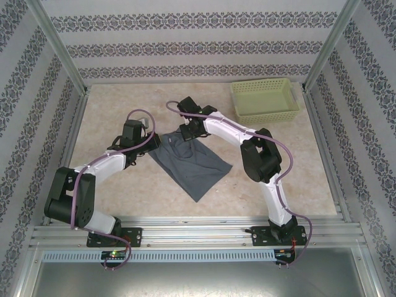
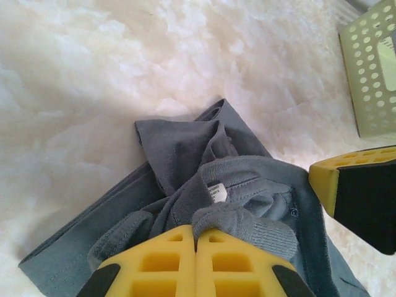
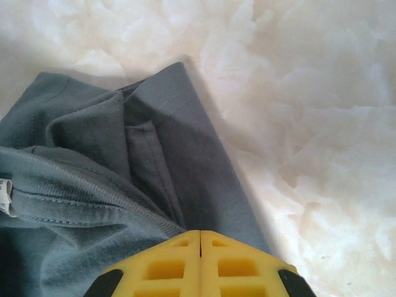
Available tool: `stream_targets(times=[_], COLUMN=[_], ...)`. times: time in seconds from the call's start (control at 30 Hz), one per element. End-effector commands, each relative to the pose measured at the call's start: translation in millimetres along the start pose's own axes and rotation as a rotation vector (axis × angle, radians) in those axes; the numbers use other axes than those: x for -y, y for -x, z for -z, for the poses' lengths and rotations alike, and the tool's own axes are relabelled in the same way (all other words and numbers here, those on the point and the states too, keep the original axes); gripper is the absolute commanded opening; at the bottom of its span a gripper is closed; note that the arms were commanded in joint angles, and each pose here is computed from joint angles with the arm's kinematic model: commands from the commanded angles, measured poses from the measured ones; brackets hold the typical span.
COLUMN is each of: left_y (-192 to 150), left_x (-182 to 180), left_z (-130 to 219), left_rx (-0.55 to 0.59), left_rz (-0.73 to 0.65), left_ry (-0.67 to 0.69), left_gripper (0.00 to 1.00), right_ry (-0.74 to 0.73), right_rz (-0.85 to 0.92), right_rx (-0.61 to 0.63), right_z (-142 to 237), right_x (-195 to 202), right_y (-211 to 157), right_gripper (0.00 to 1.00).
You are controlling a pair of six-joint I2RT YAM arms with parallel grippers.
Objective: Fold the inside-out t-shirt
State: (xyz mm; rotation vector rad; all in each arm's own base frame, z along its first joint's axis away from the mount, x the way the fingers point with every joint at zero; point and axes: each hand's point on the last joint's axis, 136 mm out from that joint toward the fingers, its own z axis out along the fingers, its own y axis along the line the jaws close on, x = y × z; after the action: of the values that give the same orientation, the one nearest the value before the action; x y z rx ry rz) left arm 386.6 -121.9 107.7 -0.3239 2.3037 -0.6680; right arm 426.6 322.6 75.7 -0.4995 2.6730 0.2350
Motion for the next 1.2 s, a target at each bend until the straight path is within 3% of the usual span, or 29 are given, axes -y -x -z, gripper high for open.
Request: stream_targets(times=[0.0,0.2,0.33,0.53,0.7,0.97,1.1,1.17], left_y=[19.0,23.4,26.9,30.5,20.8,-6.6,-4.6,-4.5], left_x=[8.9,18.6,19.1,-21.3,-50.2,-65.1,-62.3,-64.9], left_z=[9.0,10.4,8.2,0.7,-18.6,-38.4,-36.4,-29.7], left_rx=[0.082,0.111,0.133,0.177,0.115,0.012,-0.008,-0.022], left_rz=[0.004,0.011,0.018,0.081,0.159,0.221,0.212,0.215], left_ry=[-0.049,-0.115,-0.128,-0.032,0.012,0.026,0.034,0.078], left_gripper=[0.0,0.0,0.0,0.0,0.0,0.0,0.09,0.19], right_ry=[-0.04,-0.204,-0.202,-0.218,-0.264,-0.216,-0.214,-0.208], right_rz=[0.006,0.005,0.02,0.051,0.101,0.171,0.201,0.199], right_rx=[0.036,0.223,0.32,0.256,0.256,0.237,0.221,0.209], right_z=[16.1,82.2,108.2,77.3,49.2,11.0,-4.2,-5.3], right_x=[9.7,34.4,31.1,28.3,34.4,23.8,21.5,23.0], right_y=[15.3,55.1,76.7,78.4,89.3,98.9,100.9,101.5], right_gripper=[0.0,0.0,0.0,0.0,0.0,0.0,0.0,0.0])
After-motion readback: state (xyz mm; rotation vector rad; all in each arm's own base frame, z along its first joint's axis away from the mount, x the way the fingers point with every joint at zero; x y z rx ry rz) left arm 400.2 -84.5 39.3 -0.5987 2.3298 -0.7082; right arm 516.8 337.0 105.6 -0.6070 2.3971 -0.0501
